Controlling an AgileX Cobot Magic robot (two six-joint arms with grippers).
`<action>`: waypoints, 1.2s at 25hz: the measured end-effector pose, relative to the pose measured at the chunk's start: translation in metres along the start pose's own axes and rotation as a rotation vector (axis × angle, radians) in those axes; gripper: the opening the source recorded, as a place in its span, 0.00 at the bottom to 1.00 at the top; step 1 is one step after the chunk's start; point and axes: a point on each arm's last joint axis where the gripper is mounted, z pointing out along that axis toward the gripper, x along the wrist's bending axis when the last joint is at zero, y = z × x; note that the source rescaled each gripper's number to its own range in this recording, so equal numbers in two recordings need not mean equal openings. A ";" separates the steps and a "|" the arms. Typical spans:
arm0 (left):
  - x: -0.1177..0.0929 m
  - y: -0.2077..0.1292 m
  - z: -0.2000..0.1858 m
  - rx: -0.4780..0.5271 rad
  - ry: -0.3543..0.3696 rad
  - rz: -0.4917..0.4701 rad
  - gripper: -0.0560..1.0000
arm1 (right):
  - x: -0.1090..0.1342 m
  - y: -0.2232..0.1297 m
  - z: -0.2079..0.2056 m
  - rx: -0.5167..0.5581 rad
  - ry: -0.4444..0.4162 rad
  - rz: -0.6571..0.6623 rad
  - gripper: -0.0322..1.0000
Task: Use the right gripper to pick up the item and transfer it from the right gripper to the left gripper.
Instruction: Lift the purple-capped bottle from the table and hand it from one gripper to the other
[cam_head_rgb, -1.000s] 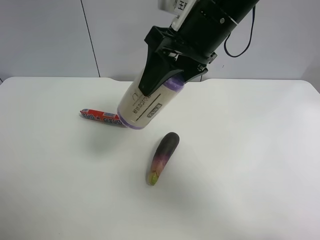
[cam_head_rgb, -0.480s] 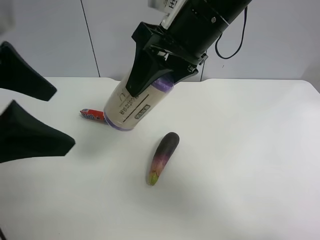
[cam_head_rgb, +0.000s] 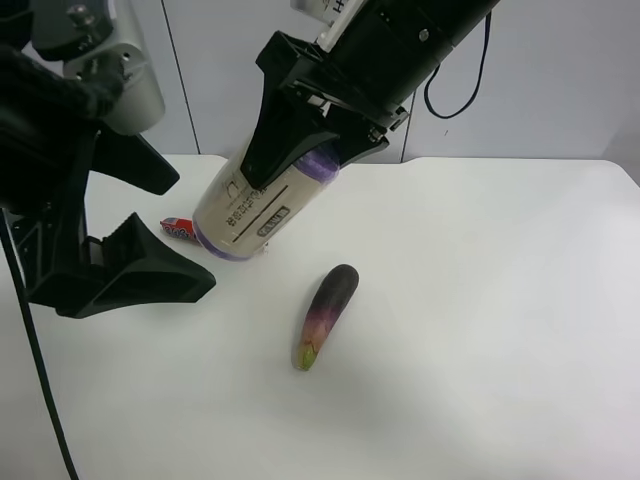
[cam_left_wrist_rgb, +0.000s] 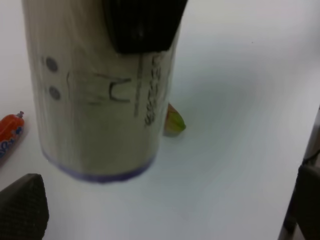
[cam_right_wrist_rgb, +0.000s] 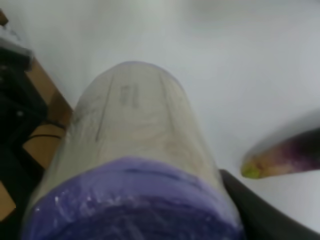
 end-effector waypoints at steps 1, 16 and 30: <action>0.001 0.001 0.002 -0.003 0.003 0.000 1.00 | 0.001 0.000 0.000 -0.004 0.011 -0.003 0.03; 0.010 0.008 0.027 -0.034 0.037 -0.012 1.00 | 0.008 0.001 0.000 -0.011 0.089 0.012 0.03; 0.011 0.008 0.032 -0.022 0.033 -0.016 1.00 | 0.011 0.002 -0.001 -0.022 0.120 0.027 0.03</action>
